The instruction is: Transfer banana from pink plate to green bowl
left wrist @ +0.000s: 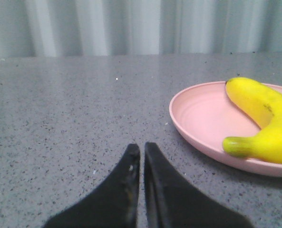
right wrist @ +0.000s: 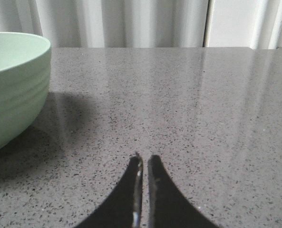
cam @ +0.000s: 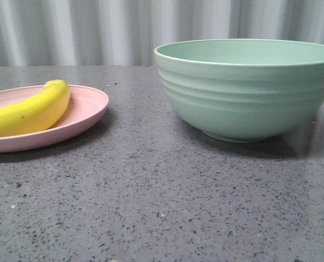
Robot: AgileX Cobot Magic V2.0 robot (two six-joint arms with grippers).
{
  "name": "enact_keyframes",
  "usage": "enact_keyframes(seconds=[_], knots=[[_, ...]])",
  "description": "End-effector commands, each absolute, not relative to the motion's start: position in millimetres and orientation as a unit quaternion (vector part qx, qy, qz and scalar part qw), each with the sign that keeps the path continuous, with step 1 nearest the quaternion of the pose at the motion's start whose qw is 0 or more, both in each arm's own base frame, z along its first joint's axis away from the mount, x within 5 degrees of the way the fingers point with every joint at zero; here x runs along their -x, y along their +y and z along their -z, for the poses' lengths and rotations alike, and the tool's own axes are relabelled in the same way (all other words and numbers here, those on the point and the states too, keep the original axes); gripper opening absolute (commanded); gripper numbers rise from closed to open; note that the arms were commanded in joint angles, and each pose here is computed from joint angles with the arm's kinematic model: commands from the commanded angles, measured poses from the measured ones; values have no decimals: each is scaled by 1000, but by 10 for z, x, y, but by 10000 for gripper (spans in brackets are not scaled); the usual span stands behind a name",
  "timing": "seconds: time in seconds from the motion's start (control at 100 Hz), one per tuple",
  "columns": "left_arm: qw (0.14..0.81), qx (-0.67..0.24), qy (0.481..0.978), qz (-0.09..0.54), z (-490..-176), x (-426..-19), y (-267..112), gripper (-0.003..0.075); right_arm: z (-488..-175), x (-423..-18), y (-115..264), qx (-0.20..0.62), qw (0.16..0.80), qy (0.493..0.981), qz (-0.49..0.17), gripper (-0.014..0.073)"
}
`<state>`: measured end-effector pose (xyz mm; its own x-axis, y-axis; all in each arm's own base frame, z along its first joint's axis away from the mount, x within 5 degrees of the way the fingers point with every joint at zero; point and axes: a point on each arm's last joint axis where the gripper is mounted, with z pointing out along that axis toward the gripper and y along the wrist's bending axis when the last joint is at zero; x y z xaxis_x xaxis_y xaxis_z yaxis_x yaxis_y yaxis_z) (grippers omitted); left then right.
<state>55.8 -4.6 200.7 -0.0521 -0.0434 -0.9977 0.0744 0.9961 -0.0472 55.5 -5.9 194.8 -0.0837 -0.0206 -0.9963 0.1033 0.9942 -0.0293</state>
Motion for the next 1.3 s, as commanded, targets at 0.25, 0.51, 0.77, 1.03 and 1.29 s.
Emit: enact_keyframes(seconds=[0.25, 0.51, 0.77, 1.03, 1.29], knots=[[769, -14, 638, 37, -2670, -443, -32, -20, -2380, -474, -25, -69, 720, 690, -13, -64], [767, -10, 640, 42, -3180, -579, -42, -20, -2832, -521, -13, -63, 694, 717, -17, -63], [739, -7, 673, 43, -3299, -905, -61, -20, -3073, -830, -40, -66, 636, 769, -21, -64], [719, -7, 694, 40, -3237, -1092, -71, 201, -3038, -1020, -66, -71, 614, 786, -20, -64], [723, -1, 689, 44, -3243, -1159, -72, 436, -3000, -1084, -74, -72, 599, 797, -20, -64]])
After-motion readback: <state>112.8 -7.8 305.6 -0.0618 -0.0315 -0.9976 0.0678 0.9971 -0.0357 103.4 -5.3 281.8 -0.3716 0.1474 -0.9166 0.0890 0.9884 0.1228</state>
